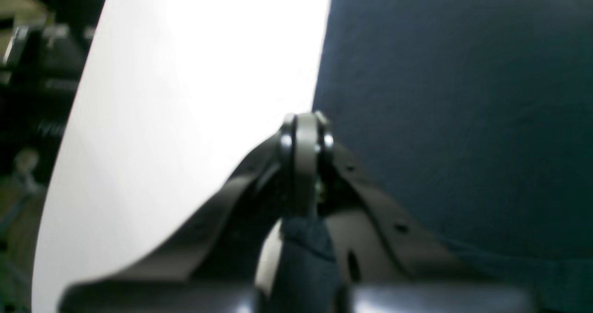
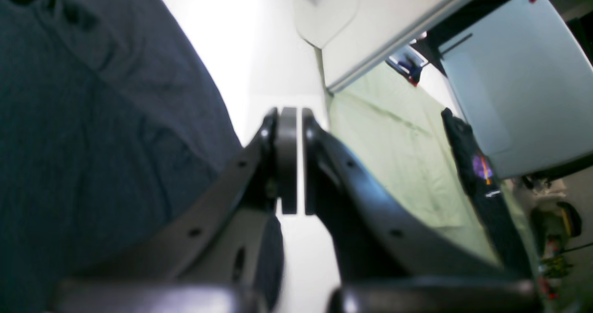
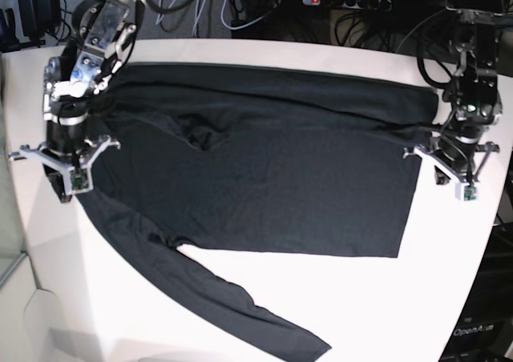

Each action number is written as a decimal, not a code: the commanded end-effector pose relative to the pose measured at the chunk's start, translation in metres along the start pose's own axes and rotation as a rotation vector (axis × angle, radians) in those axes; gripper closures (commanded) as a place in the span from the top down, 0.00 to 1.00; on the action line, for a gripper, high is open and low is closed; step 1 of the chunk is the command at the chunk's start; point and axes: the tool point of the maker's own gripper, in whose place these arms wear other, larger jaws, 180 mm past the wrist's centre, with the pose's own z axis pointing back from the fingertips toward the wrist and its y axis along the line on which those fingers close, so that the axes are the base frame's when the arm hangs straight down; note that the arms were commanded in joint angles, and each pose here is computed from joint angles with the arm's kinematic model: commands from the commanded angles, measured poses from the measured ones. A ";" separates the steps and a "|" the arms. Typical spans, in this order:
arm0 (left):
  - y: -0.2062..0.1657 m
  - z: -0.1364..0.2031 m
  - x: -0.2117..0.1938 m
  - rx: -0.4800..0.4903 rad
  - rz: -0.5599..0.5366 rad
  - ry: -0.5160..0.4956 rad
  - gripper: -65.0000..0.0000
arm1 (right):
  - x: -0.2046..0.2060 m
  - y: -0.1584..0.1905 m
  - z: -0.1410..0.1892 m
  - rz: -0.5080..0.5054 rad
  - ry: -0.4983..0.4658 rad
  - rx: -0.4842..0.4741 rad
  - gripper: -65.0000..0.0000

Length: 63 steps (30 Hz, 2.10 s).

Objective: Fold the T-shirt properly
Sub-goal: 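Release the collar edge and move both grippers along the shirt sides to the hem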

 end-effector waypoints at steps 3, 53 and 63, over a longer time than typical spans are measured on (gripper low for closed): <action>0.001 0.003 0.023 0.000 -0.006 -0.073 0.00 | 0.046 -0.019 -0.011 -0.102 -0.145 -0.053 0.00; -0.075 -0.075 0.079 -0.190 -0.317 0.035 0.00 | 0.061 0.059 -0.158 0.011 0.327 0.490 0.00; -0.064 -0.101 0.083 -0.175 -0.232 0.052 0.00 | 0.060 0.074 -0.170 -0.014 0.325 0.561 0.33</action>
